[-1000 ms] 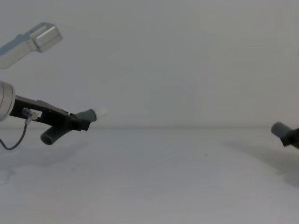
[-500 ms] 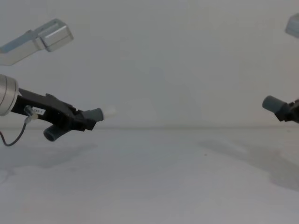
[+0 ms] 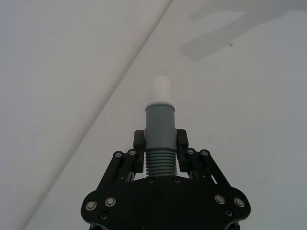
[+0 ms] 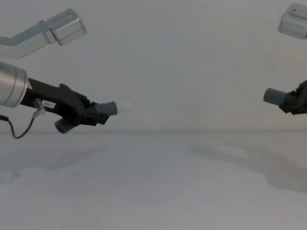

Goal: Use both hands to pick up one end of the pipe from the table, align the ends, and insert them.

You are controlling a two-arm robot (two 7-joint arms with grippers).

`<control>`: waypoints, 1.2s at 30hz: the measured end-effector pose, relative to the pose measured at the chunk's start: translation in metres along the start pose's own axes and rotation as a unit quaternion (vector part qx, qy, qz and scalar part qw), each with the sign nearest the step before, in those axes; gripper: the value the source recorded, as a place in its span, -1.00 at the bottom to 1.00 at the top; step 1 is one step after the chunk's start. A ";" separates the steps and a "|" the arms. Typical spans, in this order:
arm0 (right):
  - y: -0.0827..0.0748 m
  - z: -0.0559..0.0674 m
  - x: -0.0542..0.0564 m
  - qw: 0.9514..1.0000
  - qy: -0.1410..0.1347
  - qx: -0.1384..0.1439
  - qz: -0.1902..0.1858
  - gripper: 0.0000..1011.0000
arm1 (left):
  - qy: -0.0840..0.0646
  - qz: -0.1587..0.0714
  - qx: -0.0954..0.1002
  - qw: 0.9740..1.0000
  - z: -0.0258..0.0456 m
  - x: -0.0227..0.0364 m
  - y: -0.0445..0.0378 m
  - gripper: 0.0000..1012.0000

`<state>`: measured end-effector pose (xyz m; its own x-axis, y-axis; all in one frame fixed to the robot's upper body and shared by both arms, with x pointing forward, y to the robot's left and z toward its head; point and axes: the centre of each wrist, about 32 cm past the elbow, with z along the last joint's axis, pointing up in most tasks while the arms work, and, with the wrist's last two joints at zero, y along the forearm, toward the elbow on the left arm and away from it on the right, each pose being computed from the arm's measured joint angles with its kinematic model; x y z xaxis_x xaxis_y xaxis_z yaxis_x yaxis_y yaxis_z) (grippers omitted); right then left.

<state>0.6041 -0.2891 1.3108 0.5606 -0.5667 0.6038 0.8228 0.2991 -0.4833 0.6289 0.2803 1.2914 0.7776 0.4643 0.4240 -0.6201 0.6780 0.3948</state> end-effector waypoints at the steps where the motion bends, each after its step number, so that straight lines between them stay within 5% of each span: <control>1: 0.001 0.000 0.001 1.000 -0.008 -0.001 0.000 -0.43 | -0.004 -0.001 -0.001 1.000 0.0008 0.0006 -0.0006 -0.29; 8: 0.009 0.002 0.008 0.997 -0.072 -0.006 0.004 -0.43 | -0.034 -0.011 -0.008 0.999 0.0079 0.0064 -0.0073 -0.29; 17: 0.022 0.003 0.014 0.988 -0.152 -0.010 0.015 -0.43 | -0.073 -0.019 -0.015 0.997 0.0142 0.0112 -0.0148 -0.29; 19: 0.024 0.004 0.014 0.986 -0.168 -0.009 0.018 -0.43 | -0.092 -0.022 -0.019 0.995 0.0165 0.0123 -0.0179 -0.29; 27: 0.027 0.007 0.013 0.977 -0.210 -0.001 0.032 -0.44 | -0.129 -0.028 -0.028 0.991 0.0198 0.0125 -0.0221 -0.29; 36: 0.018 0.019 0.007 0.971 -0.236 0.023 0.046 -0.43 | -0.172 -0.035 -0.055 0.983 0.0264 0.0050 -0.0200 -0.29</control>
<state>0.6245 -0.2733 1.3179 0.6029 -0.1256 0.7879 0.7649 0.3716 -0.5261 0.6424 0.2540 1.3071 0.7249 0.2072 0.6570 -0.5369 0.7675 0.3503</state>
